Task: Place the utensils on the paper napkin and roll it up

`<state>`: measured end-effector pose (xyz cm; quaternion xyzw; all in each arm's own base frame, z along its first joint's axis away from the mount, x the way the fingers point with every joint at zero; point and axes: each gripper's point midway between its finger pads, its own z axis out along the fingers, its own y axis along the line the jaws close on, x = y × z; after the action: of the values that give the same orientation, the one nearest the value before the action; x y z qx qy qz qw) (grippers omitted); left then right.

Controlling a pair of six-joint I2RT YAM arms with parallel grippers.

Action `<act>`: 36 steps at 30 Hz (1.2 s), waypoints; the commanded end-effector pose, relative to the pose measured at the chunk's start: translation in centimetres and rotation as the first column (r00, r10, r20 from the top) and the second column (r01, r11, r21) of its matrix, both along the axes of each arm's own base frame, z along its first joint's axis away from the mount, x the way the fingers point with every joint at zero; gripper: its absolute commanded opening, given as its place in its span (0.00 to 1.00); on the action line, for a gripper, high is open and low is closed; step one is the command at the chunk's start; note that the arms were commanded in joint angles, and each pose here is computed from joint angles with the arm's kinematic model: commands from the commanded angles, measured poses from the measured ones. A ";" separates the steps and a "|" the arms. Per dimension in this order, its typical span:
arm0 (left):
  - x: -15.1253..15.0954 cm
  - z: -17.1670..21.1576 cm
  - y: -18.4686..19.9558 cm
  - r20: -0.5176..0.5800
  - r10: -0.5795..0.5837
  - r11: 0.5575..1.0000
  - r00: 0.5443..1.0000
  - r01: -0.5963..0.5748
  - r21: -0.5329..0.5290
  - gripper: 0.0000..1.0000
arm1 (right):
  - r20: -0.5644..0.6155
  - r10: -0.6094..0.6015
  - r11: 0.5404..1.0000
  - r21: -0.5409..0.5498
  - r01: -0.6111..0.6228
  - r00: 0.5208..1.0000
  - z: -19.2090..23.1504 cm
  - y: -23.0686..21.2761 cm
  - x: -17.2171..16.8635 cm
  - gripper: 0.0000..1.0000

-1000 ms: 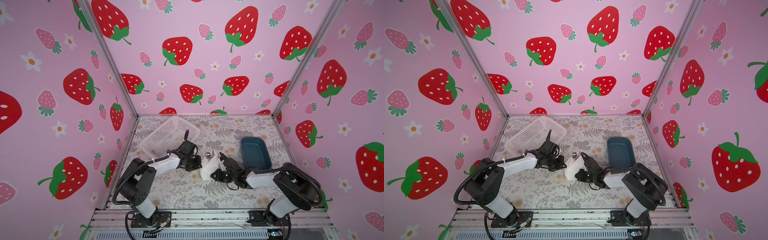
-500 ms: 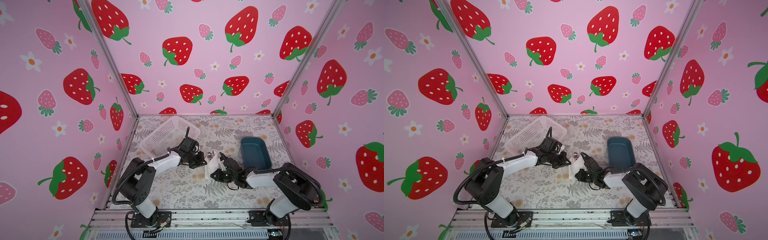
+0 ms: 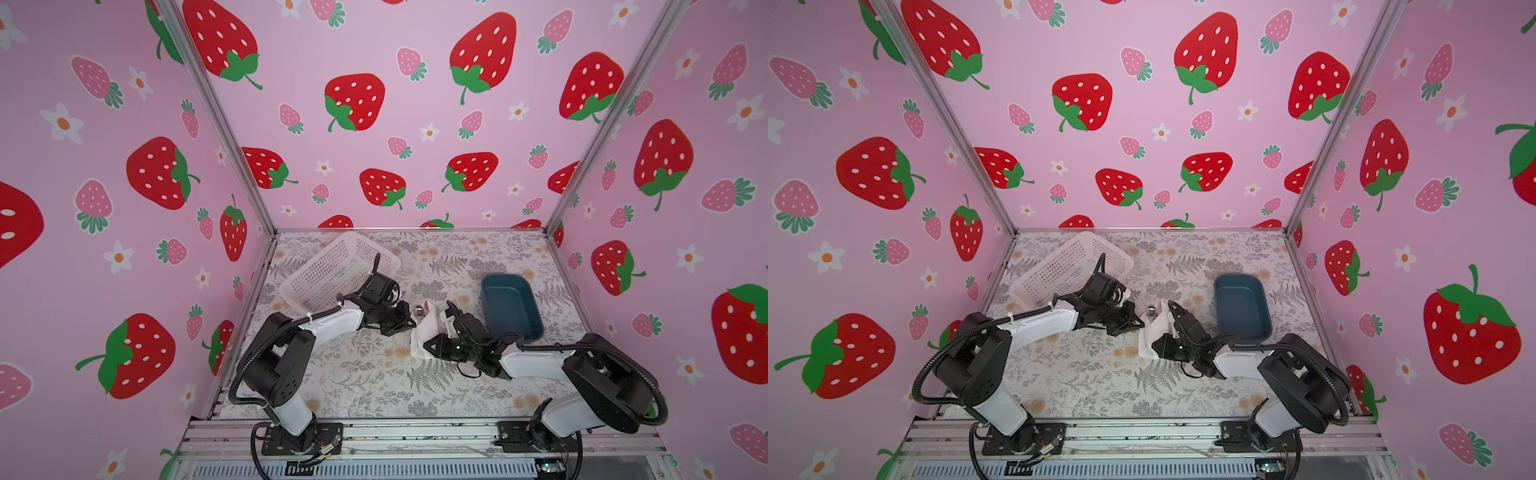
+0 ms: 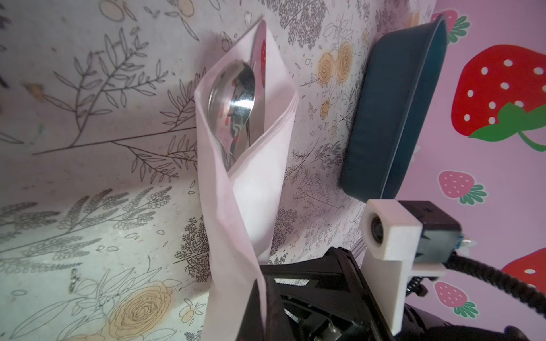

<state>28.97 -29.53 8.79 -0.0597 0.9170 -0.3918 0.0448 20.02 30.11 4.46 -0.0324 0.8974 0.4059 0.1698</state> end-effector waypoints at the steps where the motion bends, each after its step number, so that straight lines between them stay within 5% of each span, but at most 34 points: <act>1: 0.8 1.1 -0.8 0.017 -0.001 1.000 1.000 0.002 -0.027 0.03 | -0.020 -0.029 1.000 0.001 0.029 0.999 -0.5 -0.8 -0.1 0.16; 36: 1.3 1.5 -6.9 -0.057 -0.044 0.997 0.997 0.040 -0.066 0.04 | -0.064 -0.018 0.996 -0.083 0.012 0.998 -4.0 -2.6 -1.0 0.10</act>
<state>29.63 -34.88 8.56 -0.0616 0.9137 -0.4017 -0.0004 19.99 28.93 2.38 -0.0258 0.9037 0.3955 0.1621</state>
